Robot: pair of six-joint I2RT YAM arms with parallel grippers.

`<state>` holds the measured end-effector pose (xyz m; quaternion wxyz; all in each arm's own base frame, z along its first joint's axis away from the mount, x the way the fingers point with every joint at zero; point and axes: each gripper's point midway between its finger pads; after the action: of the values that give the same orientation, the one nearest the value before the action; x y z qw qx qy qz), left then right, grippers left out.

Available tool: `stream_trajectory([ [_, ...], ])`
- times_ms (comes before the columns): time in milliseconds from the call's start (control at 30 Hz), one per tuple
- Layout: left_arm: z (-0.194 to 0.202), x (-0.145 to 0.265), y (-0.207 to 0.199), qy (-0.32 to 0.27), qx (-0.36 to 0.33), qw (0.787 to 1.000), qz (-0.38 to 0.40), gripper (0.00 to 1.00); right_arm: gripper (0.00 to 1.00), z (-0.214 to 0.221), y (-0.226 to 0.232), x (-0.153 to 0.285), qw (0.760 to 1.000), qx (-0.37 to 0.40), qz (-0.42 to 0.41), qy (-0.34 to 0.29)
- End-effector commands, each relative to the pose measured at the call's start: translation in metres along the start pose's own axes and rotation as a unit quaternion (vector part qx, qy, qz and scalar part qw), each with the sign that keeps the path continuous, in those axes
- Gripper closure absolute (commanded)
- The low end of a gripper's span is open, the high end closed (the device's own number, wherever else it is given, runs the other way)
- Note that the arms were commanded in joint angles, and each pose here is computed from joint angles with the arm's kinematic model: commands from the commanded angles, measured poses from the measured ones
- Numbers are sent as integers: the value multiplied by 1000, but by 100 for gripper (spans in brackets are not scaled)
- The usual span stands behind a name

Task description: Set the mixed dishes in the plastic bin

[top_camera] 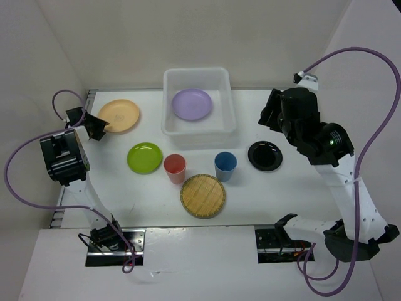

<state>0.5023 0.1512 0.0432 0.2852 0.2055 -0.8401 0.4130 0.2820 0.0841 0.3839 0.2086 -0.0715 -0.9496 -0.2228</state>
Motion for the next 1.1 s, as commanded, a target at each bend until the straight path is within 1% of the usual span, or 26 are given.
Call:
stream_trajectory([
  [0, -10, -9, 12, -15, 17, 1000, -18, 44, 34, -11, 5, 8, 999, -16, -24, -18],
  [33, -10, -9, 12, -15, 17, 1000, -18, 47, 34, -11, 5, 8, 999, -16, -24, -18],
  [233, -15, -15, 8, -5, 13, 1000, -20, 48, 32, -10, 4, 9, 999, -21, -24, -18],
  [300, -11, -17, 9, 10, 16, 1000, -25, 48, 32, -10, 4, 9, 999, -21, -24, -18],
  [333, -6, -21, 10, 21, 12, 999, -22, 50, 32, -9, 5, 9, 999, -21, -27, -15],
  [367, -7, -20, 9, 23, 13, 999, -23, 55, 31, -9, 4, 8, 999, -23, -28, -14],
  [467, -2, -25, 12, 34, 10, 999, -20, 63, 30, -8, 6, 9, 999, -27, -39, -9],
  [500, -1, -25, 12, 34, 10, 999, -20, 71, 30, -9, 4, 10, 999, -31, -41, -10],
  [567, -1, -25, 12, 34, 10, 999, -20, 78, 30, -10, -2, 9, 999, -33, -38, -9],
  [600, -5, -23, 9, 30, 4, 999, -16, 87, 30, -11, -4, 9, 999, -31, -40, -12],
  [667, -3, -20, 8, 33, 5, 999, -13, 97, 30, -8, -6, 5, 999, -31, -44, -9],
  [700, -10, -13, 0, 24, 2, 1000, -6, 100, 30, -8, -11, 1, 998, -36, -39, -12],
  [767, -19, 4, -8, 4, -2, 1000, -2, 100, 28, -2, -17, -2, 998, -34, -41, -14],
  [867, -34, 27, -20, -30, -15, 999, 6, 100, 27, -6, -18, -3, 997, -42, -55, -41],
  [933, -55, 55, -40, -67, -30, 997, 21, 100, 27, -4, -15, 0, 994, -49, -77, -52],
  [967, -65, 73, -52, -85, -41, 995, 34, 100, 26, 1, -19, -4, 995, -50, -75, -50],
  [1033, -68, 92, -59, -96, -50, 993, 42, 100, 26, -1, -16, 0, 992, -56, -93, -57],
  [1067, -78, 114, -74, -118, -55, 990, 59, 100, 26, 3, -16, -2, 993, -54, -95, -51],
])
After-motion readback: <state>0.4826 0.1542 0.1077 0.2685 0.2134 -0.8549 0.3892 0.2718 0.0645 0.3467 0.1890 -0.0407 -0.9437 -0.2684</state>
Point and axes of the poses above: each gripper's point midway between its finger pads, its own x axis back along the fingers, its own y axis along the line the jaws close on, z = x × y, and after that the axes turned 10 degrees about -x, right-handed
